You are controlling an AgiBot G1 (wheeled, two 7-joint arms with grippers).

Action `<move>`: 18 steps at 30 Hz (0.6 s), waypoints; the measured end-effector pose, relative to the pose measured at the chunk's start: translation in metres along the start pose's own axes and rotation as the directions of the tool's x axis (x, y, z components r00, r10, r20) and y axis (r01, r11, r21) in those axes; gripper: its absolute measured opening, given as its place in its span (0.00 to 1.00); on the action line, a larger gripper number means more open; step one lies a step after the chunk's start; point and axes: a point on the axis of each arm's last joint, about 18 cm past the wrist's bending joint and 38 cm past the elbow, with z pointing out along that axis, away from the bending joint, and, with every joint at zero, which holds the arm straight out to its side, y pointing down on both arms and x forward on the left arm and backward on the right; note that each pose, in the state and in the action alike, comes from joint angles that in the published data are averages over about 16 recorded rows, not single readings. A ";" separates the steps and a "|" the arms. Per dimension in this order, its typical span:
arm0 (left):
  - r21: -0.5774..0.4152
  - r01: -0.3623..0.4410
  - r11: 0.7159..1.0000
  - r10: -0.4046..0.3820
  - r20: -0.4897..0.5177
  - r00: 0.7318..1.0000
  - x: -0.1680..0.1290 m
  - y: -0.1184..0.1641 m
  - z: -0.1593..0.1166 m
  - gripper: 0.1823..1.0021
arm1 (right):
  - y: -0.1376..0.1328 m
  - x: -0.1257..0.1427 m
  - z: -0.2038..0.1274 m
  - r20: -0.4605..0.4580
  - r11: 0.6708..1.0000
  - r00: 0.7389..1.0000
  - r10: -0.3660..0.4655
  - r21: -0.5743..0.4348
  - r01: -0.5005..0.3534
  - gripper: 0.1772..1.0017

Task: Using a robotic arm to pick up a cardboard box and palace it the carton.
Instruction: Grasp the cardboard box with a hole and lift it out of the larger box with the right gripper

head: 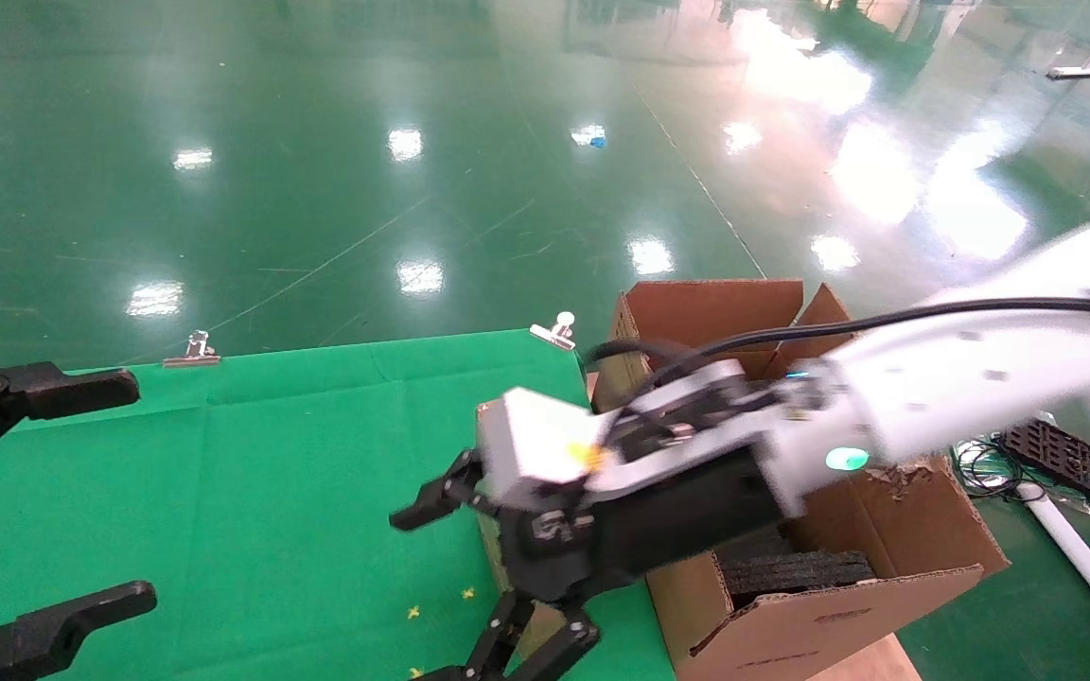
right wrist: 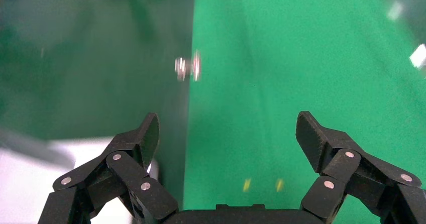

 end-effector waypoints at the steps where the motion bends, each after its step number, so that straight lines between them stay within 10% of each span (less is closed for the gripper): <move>1: 0.000 0.000 1.000 0.000 0.000 1.000 0.000 0.000 0.000 1.00 | -0.001 0.004 0.005 0.004 0.999 1.000 -0.003 -0.044 0.003 1.00; 18: 0.000 0.000 1.000 0.000 0.000 1.000 0.000 0.000 0.000 1.00 | -0.066 0.048 0.001 -0.014 0.808 0.985 -0.174 -0.574 0.135 1.00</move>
